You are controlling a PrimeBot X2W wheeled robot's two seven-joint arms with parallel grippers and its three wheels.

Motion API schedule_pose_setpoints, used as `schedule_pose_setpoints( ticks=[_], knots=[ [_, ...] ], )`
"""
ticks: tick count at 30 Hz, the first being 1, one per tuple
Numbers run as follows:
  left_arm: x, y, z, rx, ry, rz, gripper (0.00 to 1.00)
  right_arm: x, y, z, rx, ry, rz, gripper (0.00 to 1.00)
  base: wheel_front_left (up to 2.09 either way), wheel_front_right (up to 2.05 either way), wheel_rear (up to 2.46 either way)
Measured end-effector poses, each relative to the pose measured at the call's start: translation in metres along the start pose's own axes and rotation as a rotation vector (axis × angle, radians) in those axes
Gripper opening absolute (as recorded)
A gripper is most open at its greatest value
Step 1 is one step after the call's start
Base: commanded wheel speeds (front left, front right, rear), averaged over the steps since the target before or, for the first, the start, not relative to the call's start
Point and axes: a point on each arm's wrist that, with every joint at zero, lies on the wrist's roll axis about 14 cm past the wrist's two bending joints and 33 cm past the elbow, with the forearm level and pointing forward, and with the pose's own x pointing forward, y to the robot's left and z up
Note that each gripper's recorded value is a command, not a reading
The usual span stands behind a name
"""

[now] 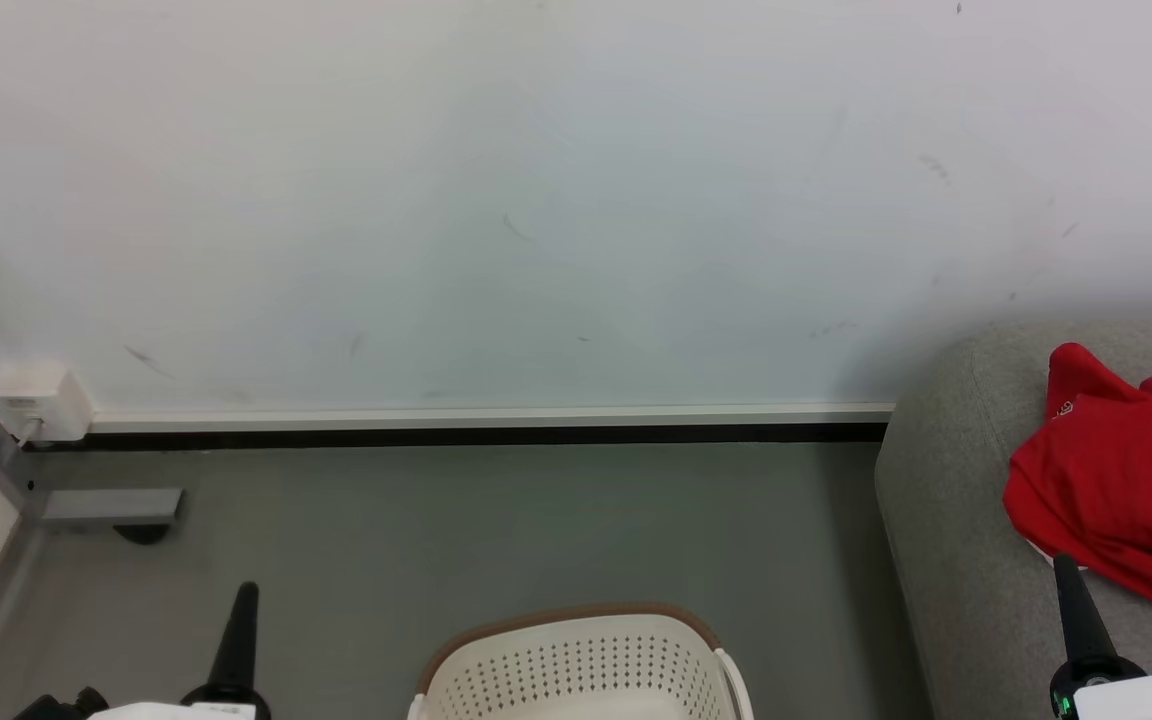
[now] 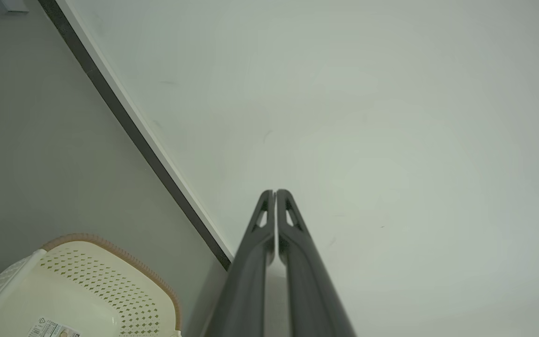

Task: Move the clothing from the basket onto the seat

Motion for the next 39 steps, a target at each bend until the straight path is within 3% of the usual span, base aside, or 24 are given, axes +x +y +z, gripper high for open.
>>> schedule_pose_setpoints(
  ticks=[39],
  knots=[
    [0.012,-0.015,0.004,-0.313,0.022,-0.060,0.00,0.011,0.002,0.004,0.303,0.002,0.011,0.00,0.00,0.00,0.00]
  ],
)
